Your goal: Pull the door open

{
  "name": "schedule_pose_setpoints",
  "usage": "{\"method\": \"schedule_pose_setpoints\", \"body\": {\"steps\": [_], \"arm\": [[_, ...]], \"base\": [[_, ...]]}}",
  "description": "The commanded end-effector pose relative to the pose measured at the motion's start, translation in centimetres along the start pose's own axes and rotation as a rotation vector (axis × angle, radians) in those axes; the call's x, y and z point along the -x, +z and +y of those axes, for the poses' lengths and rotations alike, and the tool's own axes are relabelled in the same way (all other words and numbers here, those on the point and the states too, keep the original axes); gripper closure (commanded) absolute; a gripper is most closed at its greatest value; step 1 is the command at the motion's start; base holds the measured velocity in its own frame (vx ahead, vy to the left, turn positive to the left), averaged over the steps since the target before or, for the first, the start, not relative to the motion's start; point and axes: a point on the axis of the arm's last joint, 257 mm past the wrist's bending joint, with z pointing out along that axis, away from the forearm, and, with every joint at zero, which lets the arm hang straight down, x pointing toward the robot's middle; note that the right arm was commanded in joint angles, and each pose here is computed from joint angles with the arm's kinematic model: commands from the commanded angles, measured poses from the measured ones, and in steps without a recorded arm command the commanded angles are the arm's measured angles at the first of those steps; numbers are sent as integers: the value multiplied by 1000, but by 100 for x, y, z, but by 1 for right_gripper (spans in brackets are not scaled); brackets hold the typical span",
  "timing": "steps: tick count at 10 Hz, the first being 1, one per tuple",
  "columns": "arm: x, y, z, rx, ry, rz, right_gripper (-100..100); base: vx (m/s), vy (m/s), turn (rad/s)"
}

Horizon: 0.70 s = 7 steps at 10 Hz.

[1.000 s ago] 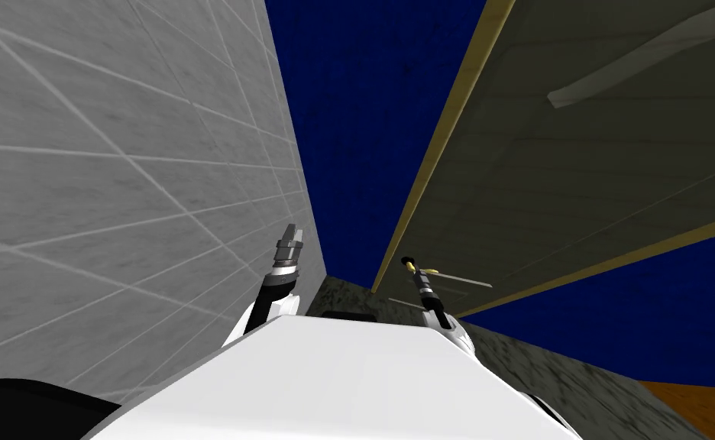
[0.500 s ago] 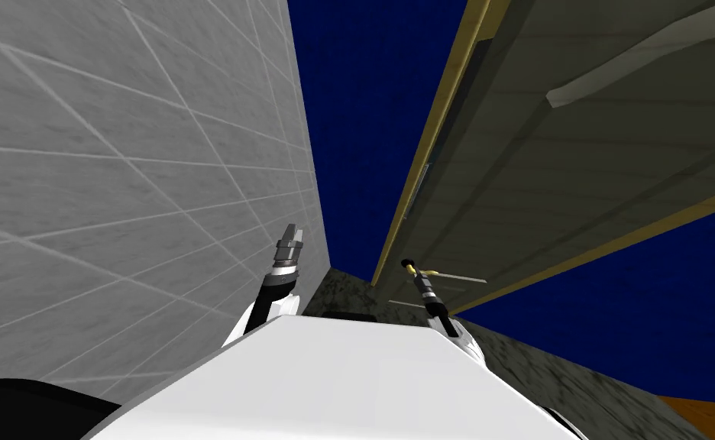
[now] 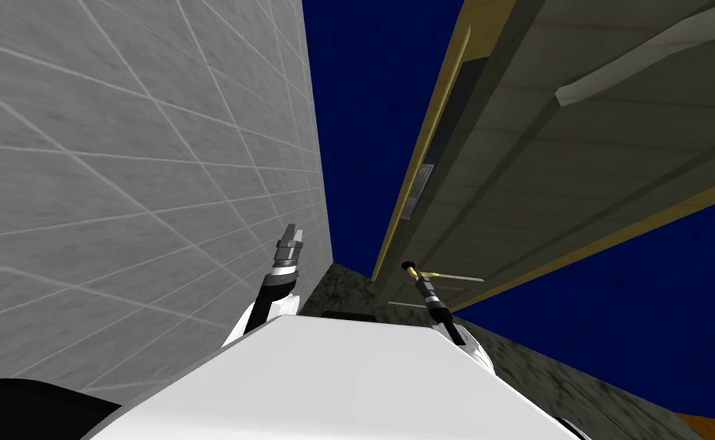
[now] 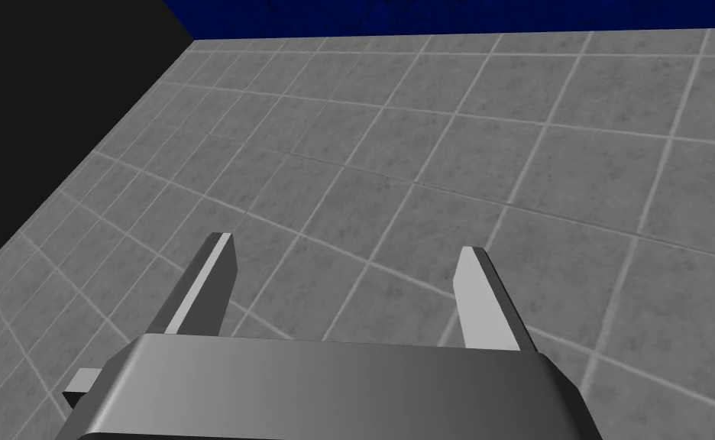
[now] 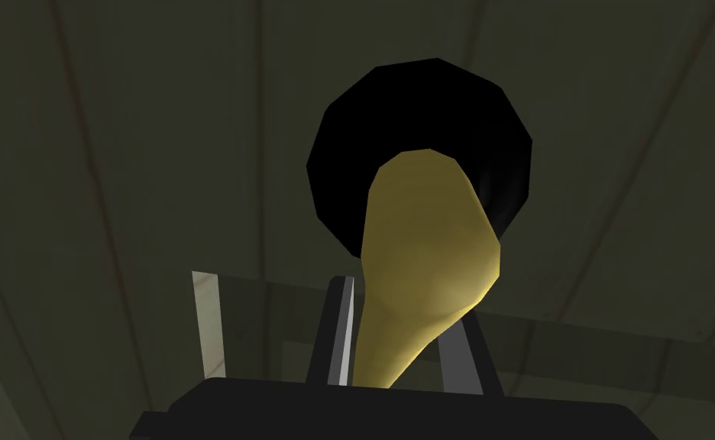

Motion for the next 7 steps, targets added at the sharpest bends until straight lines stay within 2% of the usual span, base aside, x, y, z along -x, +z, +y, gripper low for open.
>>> {"method": "schedule_pose_setpoints", "body": {"steps": [1, 3, 6, 7], "arm": [[9, -96, 20, 8, -2, 25, 100], [11, -149, 25, 10, -2, 40, 100], [10, -275, 34, 13, -1, 76, 100], [12, -248, 25, 9, -1, 66, 100]], "base": [[-189, -79, 142], [-145, -34, 64], [-160, -61, 100], [-86, -39, 26]]}}
